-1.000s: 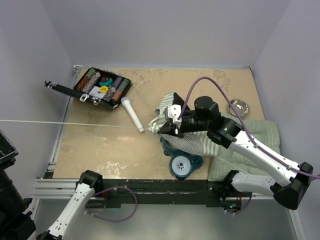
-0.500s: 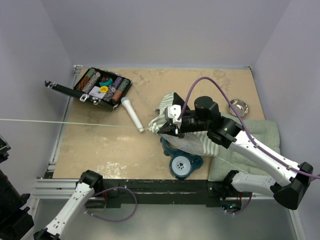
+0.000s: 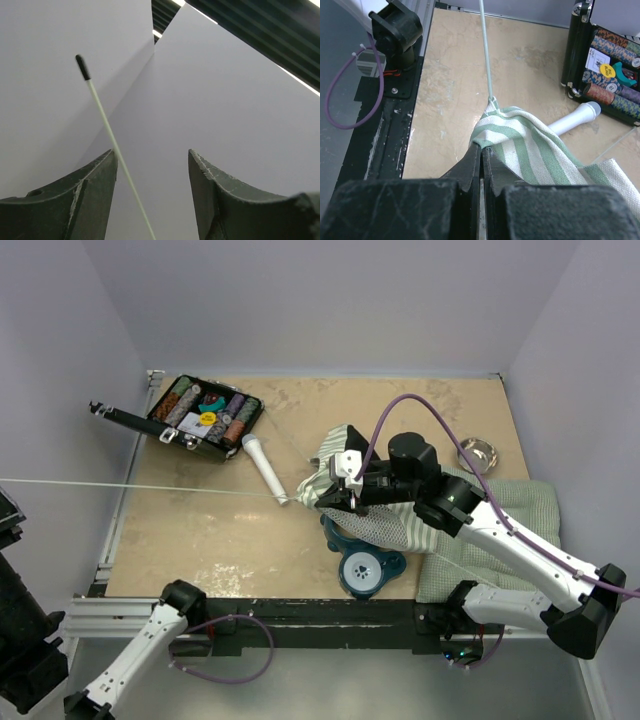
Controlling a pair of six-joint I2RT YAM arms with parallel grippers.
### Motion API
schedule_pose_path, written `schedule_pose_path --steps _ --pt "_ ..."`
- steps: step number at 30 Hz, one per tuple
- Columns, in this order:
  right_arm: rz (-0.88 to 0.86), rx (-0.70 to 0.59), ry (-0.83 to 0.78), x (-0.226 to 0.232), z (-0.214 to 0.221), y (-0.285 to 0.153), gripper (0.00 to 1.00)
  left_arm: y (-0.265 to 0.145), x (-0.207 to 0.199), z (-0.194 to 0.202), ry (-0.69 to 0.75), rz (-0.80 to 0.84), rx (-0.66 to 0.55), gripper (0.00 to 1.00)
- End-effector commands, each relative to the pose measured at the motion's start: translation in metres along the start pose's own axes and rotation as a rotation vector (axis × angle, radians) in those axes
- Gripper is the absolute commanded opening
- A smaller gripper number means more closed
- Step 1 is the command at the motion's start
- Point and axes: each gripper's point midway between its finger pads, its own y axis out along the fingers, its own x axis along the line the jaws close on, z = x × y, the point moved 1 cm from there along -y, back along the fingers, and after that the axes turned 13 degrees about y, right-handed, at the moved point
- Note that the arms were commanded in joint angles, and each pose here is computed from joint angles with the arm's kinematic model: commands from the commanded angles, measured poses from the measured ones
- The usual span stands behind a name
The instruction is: Set up the pet tent
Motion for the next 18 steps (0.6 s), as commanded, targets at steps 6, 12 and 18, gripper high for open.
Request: schedule_pose_path --steps 6,12,18 --pt "-0.004 -0.047 -0.050 0.001 -0.021 0.000 0.00 0.030 -0.033 0.003 -0.036 0.092 0.004 0.57" --pt "0.001 -0.043 -0.054 0.002 -0.020 -0.003 0.00 0.033 -0.048 0.002 -0.050 0.165 -0.003 0.38" --pt "0.003 -0.041 -0.054 0.003 -0.017 -0.004 0.00 0.032 -0.061 0.003 -0.006 0.253 -0.015 0.00"
